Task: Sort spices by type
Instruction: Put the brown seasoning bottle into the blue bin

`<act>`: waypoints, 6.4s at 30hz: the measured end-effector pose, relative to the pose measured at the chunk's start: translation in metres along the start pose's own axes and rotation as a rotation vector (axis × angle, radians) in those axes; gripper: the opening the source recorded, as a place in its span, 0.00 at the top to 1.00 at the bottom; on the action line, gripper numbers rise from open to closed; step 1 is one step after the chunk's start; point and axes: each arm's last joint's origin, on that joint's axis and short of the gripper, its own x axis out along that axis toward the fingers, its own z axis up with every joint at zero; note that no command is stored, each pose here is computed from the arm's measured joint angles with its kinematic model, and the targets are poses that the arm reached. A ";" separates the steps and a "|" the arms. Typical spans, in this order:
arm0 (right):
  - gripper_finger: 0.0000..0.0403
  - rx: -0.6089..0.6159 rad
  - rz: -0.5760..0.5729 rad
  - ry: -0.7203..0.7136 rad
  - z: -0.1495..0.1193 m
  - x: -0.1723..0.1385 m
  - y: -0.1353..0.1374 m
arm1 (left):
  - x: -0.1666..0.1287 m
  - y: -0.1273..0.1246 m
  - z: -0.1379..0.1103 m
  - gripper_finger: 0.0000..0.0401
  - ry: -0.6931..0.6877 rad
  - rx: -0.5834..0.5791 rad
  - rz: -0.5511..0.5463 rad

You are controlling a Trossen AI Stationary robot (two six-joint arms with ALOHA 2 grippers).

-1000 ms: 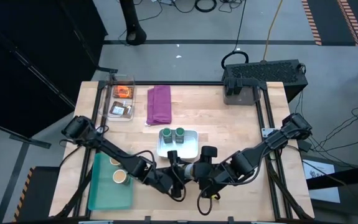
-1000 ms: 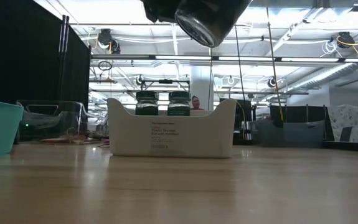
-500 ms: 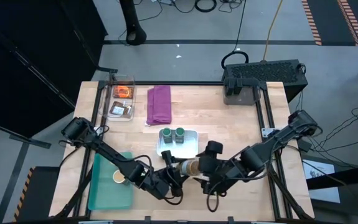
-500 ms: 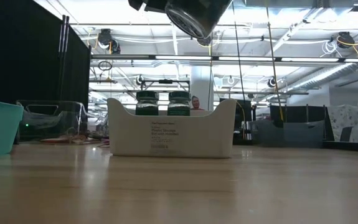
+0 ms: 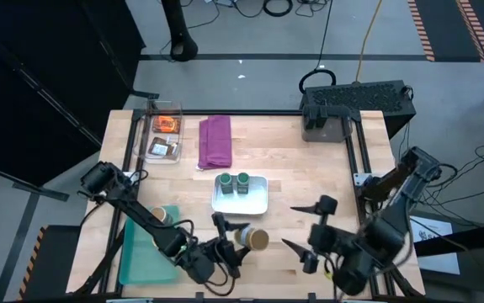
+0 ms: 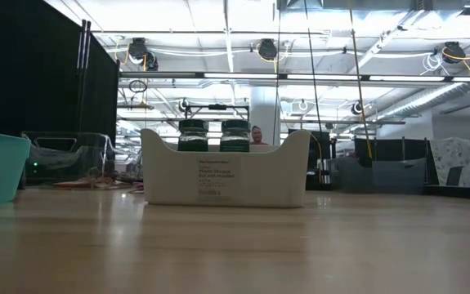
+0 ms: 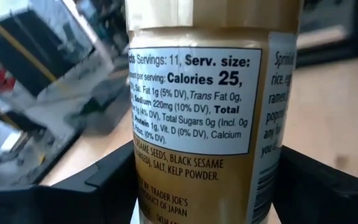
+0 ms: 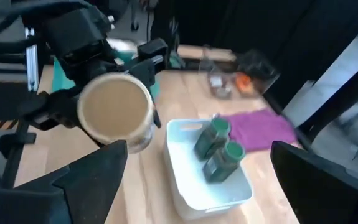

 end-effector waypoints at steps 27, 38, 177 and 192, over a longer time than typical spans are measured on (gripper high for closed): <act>0.06 -0.080 -0.113 -0.247 -0.073 0.007 0.064 | -0.026 -0.008 0.033 0.29 -0.420 0.003 -0.345; 0.06 -0.081 -0.151 -0.230 -0.069 0.020 0.058 | -0.027 -0.002 0.006 0.29 -0.542 -0.085 -0.427; 0.39 -0.119 0.158 0.210 -0.065 0.059 0.033 | -0.004 0.012 0.010 0.07 -0.327 -0.214 -0.279; 0.39 -0.160 0.117 0.256 -0.071 0.068 0.031 | 0.041 0.030 -0.001 0.06 -0.349 -0.114 -0.438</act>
